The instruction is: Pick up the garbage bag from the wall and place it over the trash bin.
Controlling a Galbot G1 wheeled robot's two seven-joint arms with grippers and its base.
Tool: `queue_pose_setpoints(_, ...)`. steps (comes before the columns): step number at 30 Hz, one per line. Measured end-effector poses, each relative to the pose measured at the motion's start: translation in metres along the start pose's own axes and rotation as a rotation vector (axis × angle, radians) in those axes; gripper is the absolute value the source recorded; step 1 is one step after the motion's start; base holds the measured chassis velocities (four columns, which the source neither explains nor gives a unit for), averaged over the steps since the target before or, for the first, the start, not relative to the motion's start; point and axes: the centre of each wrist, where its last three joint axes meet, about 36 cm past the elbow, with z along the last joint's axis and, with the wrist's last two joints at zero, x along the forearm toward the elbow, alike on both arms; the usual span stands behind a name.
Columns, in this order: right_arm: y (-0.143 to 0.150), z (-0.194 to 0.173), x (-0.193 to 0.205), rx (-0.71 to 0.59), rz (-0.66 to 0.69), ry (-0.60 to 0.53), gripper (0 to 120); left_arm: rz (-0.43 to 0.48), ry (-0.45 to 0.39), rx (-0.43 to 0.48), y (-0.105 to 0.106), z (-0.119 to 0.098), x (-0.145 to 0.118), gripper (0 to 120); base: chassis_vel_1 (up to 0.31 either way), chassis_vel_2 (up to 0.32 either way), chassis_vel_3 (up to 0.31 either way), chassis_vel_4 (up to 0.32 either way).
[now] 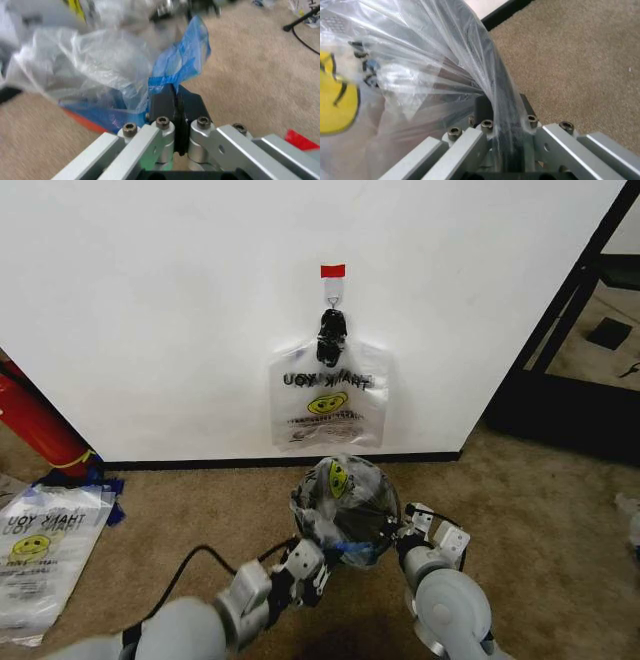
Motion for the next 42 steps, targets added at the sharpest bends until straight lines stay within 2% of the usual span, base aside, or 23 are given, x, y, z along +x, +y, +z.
queue_pose_setpoints(2, 0.001, -0.005, 0.005, -0.023, 0.001, 0.008, 0, 0.001, 0.012, 0.013, -0.008, 0.016, -0.001, 0, 0.000, 0.000, 0.000, 0.000)
queue_pose_setpoints(5, 0.003, -0.008, 0.010, -0.038, -0.005, 0.014, 0, -0.004, 0.019, 0.010, -0.011, 0.029, -0.006, 0, 0.000, 0.000, 0.000, 0.000)
queue_pose_setpoints(8, 0.003, -0.012, 0.023, -0.044, -0.021, 0.023, 0, -0.033, 0.034, -0.010, -0.010, 0.057, -0.022, 0, 0.000, 0.000, 0.000, 0.000)
queue_pose_setpoints(15, 0.000, -0.016, 0.038, -0.043, -0.033, 0.035, 0, -0.077, 0.058, -0.029, 0.003, 0.083, -0.048, 0, 0.000, 0.000, 0.000, 0.000)
queue_pose_setpoints(21, -0.004, -0.017, 0.040, -0.070, -0.033, 0.042, 0, -0.097, 0.060, -0.007, -0.005, 0.099, -0.076, 0, 0.000, 0.000, 0.000, 0.000)
queue_pose_setpoints(24, -0.005, -0.015, 0.041, -0.068, -0.036, 0.047, 0, -0.100, 0.060, 0.005, -0.008, 0.103, -0.082, 0, 0.000, 0.000, 0.000, 0.000)
queue_pose_setpoints(30, -0.004, -0.015, 0.047, -0.060, -0.044, 0.049, 0, -0.144, 0.070, 0.005, 0.000, 0.113, -0.088, 0, 0.000, 0.000, 0.000, 0.000)
queue_pose_setpoints(36, -0.003, -0.013, 0.044, -0.060, -0.041, 0.046, 0, -0.153, 0.062, 0.016, -0.014, 0.114, -0.079, 0, 0.000, 0.000, 0.000, 0.000)
queue_pose_setpoints(40, -0.006, -0.009, 0.037, -0.055, -0.026, 0.048, 0, -0.158, 0.042, 0.019, -0.020, 0.101, -0.064, 10, 0.000, 0.000, 0.000, 0.000)
queue_pose_setpoints(42, -0.008, -0.008, 0.032, -0.051, -0.016, 0.046, 0, -0.165, 0.034, 0.016, -0.022, 0.092, -0.054, 18, 0.000, 0.000, 0.000, 0.000)
